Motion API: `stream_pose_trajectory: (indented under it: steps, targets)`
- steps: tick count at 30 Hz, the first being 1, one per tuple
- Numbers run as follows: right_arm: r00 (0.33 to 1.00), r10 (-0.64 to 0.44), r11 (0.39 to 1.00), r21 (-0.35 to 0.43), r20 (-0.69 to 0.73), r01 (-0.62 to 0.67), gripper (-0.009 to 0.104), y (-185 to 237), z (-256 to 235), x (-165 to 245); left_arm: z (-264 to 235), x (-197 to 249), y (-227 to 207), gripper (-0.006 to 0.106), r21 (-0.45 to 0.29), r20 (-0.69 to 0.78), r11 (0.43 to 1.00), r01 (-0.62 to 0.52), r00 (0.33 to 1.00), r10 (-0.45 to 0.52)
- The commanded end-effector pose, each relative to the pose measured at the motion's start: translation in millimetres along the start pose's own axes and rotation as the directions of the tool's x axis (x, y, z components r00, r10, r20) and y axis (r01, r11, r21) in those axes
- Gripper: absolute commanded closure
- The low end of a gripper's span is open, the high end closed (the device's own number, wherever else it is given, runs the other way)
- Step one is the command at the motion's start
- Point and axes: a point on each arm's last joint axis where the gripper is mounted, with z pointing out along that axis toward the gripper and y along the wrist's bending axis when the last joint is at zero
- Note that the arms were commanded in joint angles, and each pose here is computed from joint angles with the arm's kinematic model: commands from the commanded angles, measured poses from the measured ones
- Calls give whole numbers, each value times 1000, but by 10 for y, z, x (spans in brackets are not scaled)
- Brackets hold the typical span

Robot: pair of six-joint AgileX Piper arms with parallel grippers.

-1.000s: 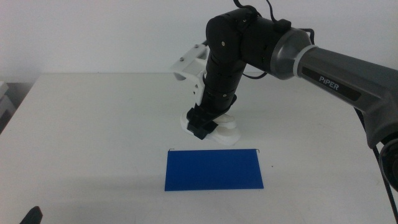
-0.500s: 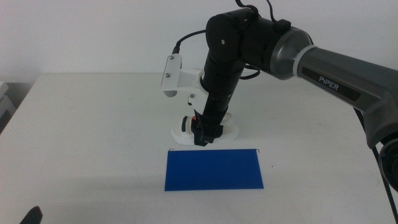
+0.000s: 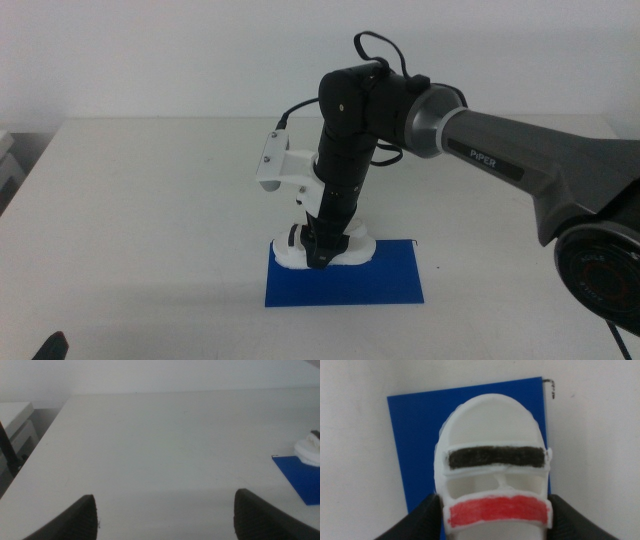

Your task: Use one arm to grab the shoe from the table and place it on the mat.

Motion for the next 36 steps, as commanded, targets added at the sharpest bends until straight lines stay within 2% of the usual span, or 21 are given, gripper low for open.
stream_pose_trajectory:
  steps: [1, 18, 21, 23, 24, 25, 30, 36]
  targets:
    - [997, -15, 998, 55, 72, 11, 99, 11, -312, -80, -6, -56, 2, 7, 1, 87, 1000, 11, 996, -11]
    - [999, 14, 1000, 17, 34, -14, 99, -12, -106, -47, -6, -56, 2, 7, 1, 87, 1000, 11, 996, -11]
    - [1000, 12, 1000, -6, 11, -12, 93, 9, -105, -26, -6, -56, 2, 7, 1, 87, 1000, 11, 996, -11]
    - [1000, 11, 1000, -16, 0, -11, 88, 18, -105, -17, -6, -56, 2, 7, 1, 87, 1000, 11, 996, -11]
    - [1000, 15, 999, -34, -17, -15, 45, 37, -116, -2, -6, -56, 2, 7, 1, 87, 1000, 11, 996, -11]
    - [999, 43, 998, -43, -28, -44, 36, 51, -138, 7, -6, -56, 2, 7, 1, 87, 1000, 11, 996, -11]
    - [992, 125, 992, 9, 0, -125, 18, 84, -419, -9, -6, -56, 2, 7, 1, 87, 1000, 11, 996, -11]
    - [974, 190, 965, 160, 124, -209, 17, 237, -1302, 34, -6, -56, 2, 7, 1, 87, 1000, 11, 996, -11]
